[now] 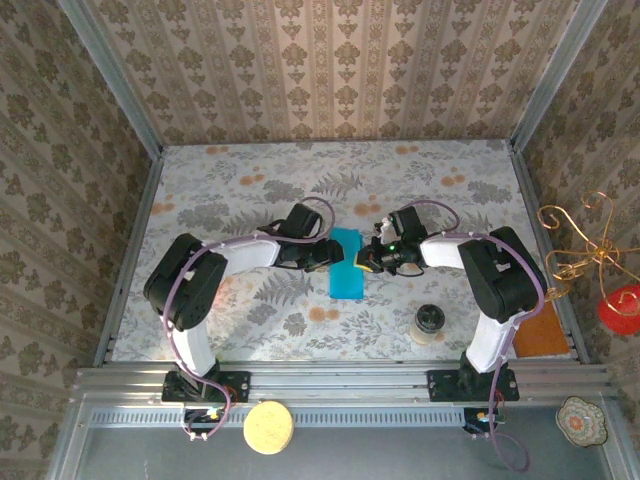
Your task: Fold a paper plane with a square sheet of paper (pick it up from the middle)
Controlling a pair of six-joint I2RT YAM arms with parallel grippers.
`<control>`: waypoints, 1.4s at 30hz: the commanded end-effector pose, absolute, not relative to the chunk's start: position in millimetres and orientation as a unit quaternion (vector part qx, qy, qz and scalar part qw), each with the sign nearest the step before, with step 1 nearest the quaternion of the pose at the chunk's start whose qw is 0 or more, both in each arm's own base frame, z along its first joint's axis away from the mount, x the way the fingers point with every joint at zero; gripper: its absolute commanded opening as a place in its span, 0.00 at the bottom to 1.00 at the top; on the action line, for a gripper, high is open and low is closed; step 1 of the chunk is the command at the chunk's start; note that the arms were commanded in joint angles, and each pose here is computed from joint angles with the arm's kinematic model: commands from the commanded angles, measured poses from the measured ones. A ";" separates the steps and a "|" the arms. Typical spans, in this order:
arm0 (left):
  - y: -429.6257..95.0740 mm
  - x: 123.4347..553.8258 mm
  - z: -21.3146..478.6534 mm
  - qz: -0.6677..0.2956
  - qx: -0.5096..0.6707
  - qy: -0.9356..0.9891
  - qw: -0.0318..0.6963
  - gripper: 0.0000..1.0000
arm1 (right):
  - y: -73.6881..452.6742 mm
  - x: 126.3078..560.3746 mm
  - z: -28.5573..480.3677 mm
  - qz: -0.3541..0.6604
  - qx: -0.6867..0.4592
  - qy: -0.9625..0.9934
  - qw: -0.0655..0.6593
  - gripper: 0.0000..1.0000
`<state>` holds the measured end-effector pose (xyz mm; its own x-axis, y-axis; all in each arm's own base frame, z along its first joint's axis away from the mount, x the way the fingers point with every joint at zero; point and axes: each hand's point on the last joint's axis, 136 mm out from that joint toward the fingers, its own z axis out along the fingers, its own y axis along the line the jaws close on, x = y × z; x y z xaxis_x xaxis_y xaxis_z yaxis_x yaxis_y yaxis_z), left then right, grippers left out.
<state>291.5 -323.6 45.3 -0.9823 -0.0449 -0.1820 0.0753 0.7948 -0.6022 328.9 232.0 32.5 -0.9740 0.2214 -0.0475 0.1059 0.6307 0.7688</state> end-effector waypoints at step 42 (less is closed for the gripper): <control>-299.4 238.9 -62.6 -0.149 0.030 0.988 -0.025 0.38 | 203.1 336.6 63.2 0.368 0.042 0.923 0.105 0.28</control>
